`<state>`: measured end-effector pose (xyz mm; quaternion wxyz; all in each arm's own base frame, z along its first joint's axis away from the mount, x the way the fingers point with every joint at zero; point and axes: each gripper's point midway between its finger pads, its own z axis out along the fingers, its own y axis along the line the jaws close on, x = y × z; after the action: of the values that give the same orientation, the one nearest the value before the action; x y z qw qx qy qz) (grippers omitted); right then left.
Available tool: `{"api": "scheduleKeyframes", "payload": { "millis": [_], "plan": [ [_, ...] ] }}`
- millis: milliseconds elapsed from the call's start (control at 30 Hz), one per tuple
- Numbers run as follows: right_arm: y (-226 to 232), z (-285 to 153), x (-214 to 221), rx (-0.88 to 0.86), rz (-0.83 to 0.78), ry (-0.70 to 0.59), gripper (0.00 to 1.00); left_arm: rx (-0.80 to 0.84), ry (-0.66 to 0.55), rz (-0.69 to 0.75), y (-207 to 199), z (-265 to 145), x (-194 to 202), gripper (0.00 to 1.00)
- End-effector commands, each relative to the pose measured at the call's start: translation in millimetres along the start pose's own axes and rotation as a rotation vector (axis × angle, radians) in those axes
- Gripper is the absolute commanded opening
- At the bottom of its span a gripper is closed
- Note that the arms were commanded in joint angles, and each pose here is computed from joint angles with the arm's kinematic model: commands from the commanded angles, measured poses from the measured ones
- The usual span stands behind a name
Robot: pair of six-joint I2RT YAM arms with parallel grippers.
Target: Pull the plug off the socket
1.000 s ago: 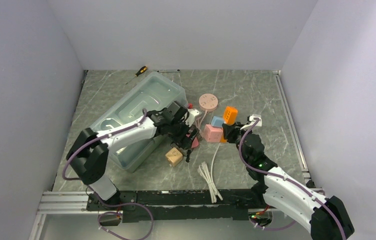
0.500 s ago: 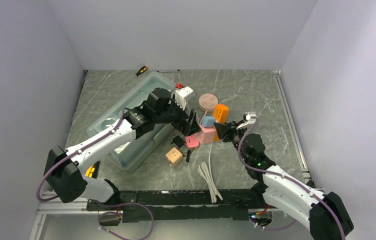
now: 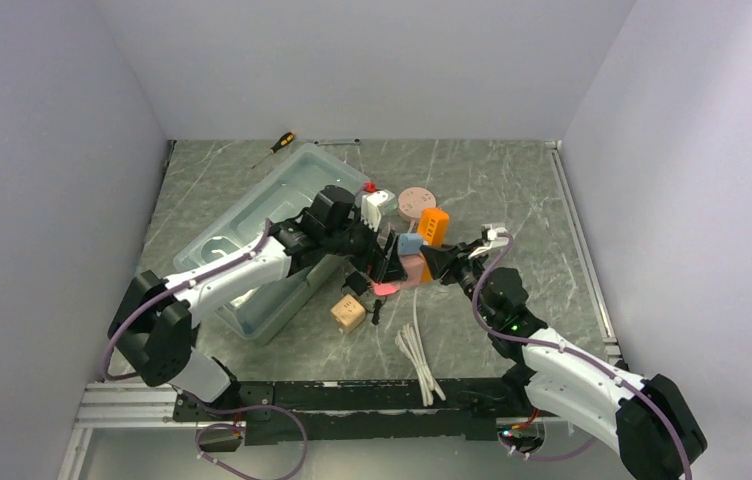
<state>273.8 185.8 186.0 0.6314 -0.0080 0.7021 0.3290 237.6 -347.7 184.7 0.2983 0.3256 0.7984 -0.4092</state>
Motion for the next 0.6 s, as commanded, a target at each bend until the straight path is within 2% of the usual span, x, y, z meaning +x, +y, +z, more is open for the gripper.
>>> {"api": "scheduleKeyframes", "payload": {
  "millis": [0,167,567],
  "plan": [
    [29.9,3.2,-41.1,-0.103,0.052,-0.144,0.0,0.109,-0.001,-0.034,-14.8,11.9,-1.8,1.0],
    [30.9,3.1,-38.9,-0.101,0.049,-0.14,0.0,0.112,0.03,-0.062,-11.7,19.5,5.3,0.97],
    [25.5,5.1,-33.2,-0.052,0.051,-0.13,0.0,0.086,0.058,-0.06,-9.6,24.2,11.0,0.59]
  ]
}}
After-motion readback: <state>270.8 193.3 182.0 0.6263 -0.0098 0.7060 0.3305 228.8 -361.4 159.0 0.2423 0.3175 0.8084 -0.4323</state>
